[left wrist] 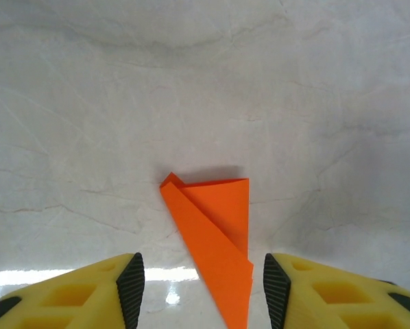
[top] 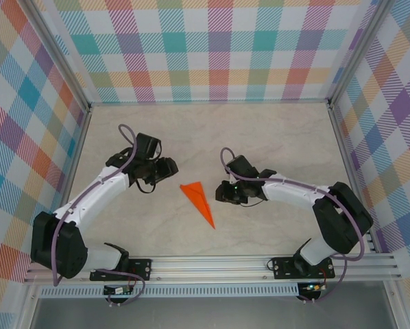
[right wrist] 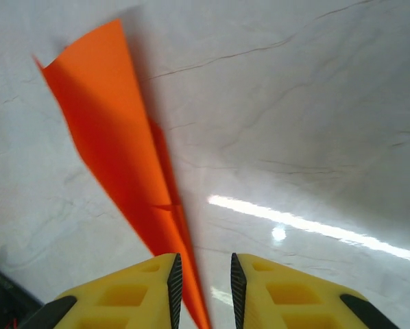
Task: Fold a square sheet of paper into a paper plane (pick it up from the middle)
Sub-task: Fold the wing for the fifth time at the center of the table, then turn over a paper plane at the center of the table.
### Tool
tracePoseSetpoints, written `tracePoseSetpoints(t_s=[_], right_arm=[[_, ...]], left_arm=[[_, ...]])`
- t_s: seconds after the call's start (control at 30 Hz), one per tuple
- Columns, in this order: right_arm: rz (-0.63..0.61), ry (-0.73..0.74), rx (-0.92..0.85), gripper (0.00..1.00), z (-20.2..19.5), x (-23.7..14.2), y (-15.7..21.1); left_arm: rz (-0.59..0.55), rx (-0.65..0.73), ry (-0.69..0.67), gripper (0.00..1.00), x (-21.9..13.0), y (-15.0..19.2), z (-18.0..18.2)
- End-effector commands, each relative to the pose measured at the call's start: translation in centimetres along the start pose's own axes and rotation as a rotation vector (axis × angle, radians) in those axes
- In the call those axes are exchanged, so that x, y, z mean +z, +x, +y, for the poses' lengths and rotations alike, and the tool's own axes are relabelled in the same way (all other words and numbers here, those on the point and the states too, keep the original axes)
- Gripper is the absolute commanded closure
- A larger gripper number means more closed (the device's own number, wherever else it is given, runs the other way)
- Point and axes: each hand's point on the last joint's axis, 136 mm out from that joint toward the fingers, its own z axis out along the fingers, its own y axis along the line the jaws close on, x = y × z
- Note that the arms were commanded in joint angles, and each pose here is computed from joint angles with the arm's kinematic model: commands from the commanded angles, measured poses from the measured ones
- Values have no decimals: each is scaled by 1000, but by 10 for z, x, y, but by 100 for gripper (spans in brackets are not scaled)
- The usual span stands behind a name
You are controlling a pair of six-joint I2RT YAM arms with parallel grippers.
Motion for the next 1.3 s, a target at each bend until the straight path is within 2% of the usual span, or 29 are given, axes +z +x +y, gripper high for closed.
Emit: tracePoseSetpoints(t_s=[0.0, 0.13, 0.37, 0.57, 0.67, 0.97, 1.1, 1.27], right_arm=[[-2, 47, 6, 71, -16, -6, 6], [-10, 74, 38, 71, -28, -7, 7], [-18, 94, 65, 66, -41, -11, 12], [-33, 103, 84, 65, -49, -16, 10], [-36, 91, 89, 64, -47, -15, 10], [2, 84, 78, 63, -45, -7, 12], [0, 82, 83, 63, -46, -7, 12], [5, 82, 89, 62, -49, -4, 15]], left_arm=[[25, 38, -157, 47, 0, 9, 10], [35, 111, -235, 45, 6, 16, -1], [48, 181, -262, 42, 20, 35, -28], [65, 184, -341, 38, 29, 52, -22], [83, 192, -367, 31, 35, 54, -20], [151, 265, -324, 30, 59, 54, -45], [195, 250, -348, 30, 68, 54, -43], [269, 228, -296, 30, 78, 51, -51]])
